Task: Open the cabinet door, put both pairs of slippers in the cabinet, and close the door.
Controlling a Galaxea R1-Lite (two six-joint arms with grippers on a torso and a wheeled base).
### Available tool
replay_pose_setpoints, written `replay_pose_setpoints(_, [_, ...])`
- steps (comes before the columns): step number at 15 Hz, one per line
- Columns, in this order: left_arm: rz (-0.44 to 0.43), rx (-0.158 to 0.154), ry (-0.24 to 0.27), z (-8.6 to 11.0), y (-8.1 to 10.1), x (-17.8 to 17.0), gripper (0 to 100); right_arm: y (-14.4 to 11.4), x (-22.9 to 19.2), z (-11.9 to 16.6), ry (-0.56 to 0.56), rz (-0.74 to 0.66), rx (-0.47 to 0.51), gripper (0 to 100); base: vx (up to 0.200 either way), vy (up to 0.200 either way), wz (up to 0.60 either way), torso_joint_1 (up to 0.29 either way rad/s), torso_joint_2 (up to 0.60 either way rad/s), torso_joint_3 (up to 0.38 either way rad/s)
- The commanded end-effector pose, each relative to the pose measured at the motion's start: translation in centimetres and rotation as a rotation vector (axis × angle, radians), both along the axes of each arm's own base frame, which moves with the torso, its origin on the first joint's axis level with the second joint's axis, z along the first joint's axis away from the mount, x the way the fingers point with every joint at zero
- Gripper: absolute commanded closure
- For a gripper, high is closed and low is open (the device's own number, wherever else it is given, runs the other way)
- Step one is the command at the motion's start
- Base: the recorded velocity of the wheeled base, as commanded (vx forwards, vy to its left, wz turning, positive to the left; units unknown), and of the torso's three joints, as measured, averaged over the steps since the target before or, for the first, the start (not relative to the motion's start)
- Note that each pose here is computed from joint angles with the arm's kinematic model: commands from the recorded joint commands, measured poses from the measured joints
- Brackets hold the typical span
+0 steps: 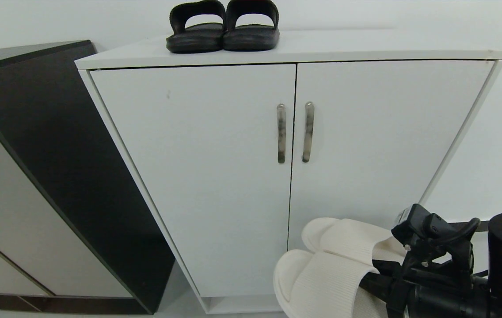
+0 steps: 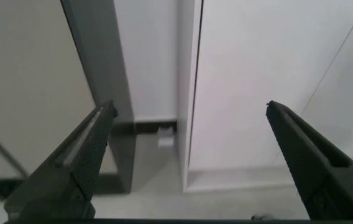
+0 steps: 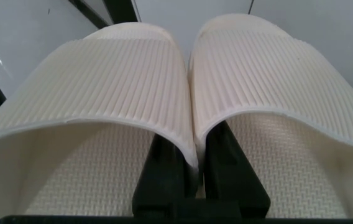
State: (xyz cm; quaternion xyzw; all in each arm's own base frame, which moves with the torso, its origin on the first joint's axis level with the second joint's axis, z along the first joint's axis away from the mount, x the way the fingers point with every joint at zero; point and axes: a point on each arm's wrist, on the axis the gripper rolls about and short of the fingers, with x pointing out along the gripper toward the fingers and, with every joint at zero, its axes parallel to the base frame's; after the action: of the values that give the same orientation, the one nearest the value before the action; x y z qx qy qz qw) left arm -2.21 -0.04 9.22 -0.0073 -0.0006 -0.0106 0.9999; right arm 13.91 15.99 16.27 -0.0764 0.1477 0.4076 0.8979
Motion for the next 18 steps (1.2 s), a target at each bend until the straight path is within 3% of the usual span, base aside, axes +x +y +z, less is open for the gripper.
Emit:
replay_pose_setpoints(1, [-0.116,-0.087,0.054,7.1,-0.2,2.3,0,0.1,0.1,0.0,0.001,0.004,0.002,100,0.000,0.000,0.00,-0.007,0.09,0.090])
replay_pose_setpoints(3, [-0.256,-0.090,0.097,9.5,-0.7,6.3,0,0.0,-0.1,0.1,-0.002,0.013,0.003,100,0.000,0.000,0.00,0.000,0.00,0.000])
replay_pose_setpoints(5, [-0.486,-0.085,0.145,10.0,-1.8,8.9,0,0.0,-0.1,0.1,-0.006,0.015,0.000,100,0.000,0.000,0.00,0.000,0.00,0.000])
replay_pose_setpoints(7, [-0.693,-0.065,0.212,10.9,-4.0,10.8,0,0.1,0.0,-0.1,-0.001,0.015,-0.006,100,0.000,0.000,0.00,0.000,0.00,0.000])
replay_pose_setpoints(9, [-0.851,-0.038,0.223,11.8,-6.4,11.2,0,0.1,-0.1,0.0,-0.003,0.022,0.001,100,0.000,0.000,0.00,0.000,0.00,0.000])
replay_pose_setpoints(12, [-0.927,-0.004,0.225,13.5,-9.9,11.9,0,0.0,-0.2,0.0,0.003,0.041,0.004,100,0.000,0.000,0.00,0.000,0.00,0.000])
replay_pose_setpoints(15, [-1.004,0.000,0.215,15.0,-14.2,14.1,0,0.1,-0.3,-0.1,0.012,0.069,0.006,100,0.000,0.000,0.00,0.000,0.00,0.000])
replay_pose_setpoints(18, [-1.024,-0.035,0.116,14.8,-18.1,17.0,0,-0.1,-0.8,0.4,-0.006,0.081,0.024,100,0.000,0.000,0.00,0.000,0.00,0.000])
